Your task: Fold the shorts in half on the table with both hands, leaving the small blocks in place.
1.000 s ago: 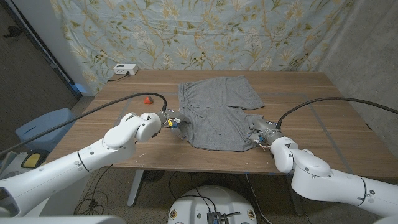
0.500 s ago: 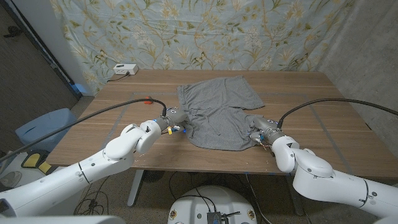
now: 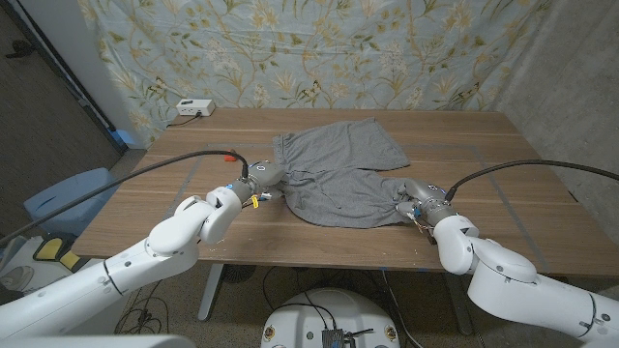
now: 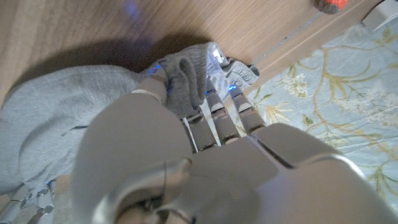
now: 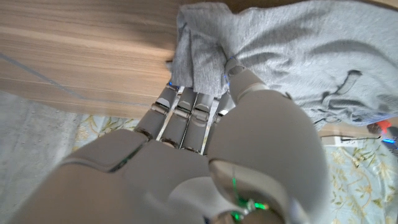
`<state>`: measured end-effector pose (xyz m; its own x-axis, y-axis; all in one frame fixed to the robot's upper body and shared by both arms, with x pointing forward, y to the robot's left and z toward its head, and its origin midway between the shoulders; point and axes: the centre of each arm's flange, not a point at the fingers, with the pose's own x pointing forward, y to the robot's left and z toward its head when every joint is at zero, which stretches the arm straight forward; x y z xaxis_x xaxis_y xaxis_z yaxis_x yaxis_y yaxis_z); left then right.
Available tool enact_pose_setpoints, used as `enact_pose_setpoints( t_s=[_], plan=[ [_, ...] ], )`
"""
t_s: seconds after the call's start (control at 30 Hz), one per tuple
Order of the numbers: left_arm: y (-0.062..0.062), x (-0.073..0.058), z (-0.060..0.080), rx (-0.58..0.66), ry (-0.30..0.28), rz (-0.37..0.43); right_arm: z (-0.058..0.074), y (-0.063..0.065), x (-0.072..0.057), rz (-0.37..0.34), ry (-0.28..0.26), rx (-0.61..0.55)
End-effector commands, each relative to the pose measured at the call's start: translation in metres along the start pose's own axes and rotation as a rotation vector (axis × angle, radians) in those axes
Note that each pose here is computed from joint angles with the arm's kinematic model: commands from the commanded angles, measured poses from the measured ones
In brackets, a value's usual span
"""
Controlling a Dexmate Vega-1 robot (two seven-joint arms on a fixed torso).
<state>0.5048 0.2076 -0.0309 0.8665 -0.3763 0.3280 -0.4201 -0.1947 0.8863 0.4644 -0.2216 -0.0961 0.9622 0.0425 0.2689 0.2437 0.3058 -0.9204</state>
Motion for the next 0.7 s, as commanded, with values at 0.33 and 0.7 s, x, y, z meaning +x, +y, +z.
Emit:
enact_pose_setpoints(
  t_s=[0.33,0.7],
  plan=[
    [0.050,-0.044,-0.039,-0.437,-0.018,-0.009,-0.046,-0.042,-0.050,-0.269,0.042,0.258],
    [0.065,-0.059,-0.053,-0.623,-0.134,0.052,-0.043,-0.059,-0.047,-0.332,-0.064,0.307]
  ],
)
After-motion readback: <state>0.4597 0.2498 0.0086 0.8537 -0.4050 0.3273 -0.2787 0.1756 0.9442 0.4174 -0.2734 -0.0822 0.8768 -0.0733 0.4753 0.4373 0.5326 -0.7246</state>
